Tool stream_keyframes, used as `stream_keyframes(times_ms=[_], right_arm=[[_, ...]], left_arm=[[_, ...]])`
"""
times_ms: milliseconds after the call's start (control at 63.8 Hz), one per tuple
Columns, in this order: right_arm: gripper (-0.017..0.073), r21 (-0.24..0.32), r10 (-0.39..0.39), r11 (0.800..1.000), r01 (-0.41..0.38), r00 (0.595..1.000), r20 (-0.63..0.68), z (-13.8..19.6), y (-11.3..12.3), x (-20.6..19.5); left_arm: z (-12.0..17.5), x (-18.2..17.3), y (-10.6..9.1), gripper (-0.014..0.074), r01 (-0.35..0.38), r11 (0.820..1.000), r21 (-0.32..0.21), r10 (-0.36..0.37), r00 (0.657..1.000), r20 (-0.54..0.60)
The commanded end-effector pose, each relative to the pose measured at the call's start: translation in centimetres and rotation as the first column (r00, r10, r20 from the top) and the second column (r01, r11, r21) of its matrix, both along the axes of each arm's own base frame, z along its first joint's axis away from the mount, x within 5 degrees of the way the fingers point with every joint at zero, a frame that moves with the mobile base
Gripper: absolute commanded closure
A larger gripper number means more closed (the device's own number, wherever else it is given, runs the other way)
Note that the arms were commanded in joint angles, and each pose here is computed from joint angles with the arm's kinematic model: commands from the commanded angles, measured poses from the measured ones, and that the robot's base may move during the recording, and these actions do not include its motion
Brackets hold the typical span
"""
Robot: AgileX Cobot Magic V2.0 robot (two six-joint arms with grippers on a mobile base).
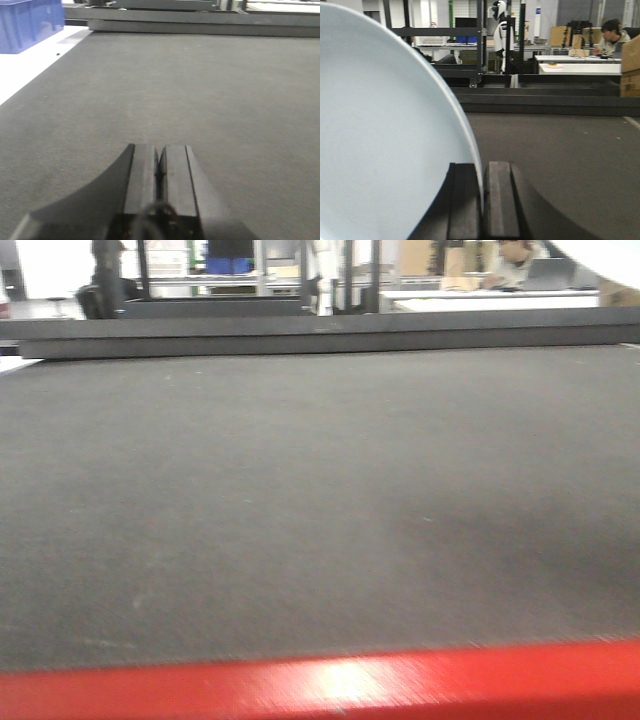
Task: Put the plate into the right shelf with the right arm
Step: 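Drive the base to the steel shelf holding the plate in the right gripper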
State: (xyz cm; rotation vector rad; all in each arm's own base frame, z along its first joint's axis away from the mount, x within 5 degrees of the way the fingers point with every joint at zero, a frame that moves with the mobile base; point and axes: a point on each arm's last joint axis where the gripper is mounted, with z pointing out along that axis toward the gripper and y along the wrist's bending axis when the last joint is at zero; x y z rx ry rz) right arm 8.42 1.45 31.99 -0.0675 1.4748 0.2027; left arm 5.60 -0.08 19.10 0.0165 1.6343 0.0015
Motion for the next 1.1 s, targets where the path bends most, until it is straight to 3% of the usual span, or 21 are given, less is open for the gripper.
stream_keyframes(times_ms=[0,1082], right_arm=[[0.0505,0.009,-0.005,1.0,0.004,0.994,0.112,1.72,-0.07,-0.22],[0.0505,0.009,-0.005,1.0,0.004,0.994,0.112,1.72,-0.07,-0.22]], left_arm=[[0.53,0.04,0.01,0.0641,0.001,1.0,-0.002,-0.001,0.997,0.082],[0.53,0.04,0.01,0.0641,0.001,1.0,-0.002,-0.001,0.997,0.082]])
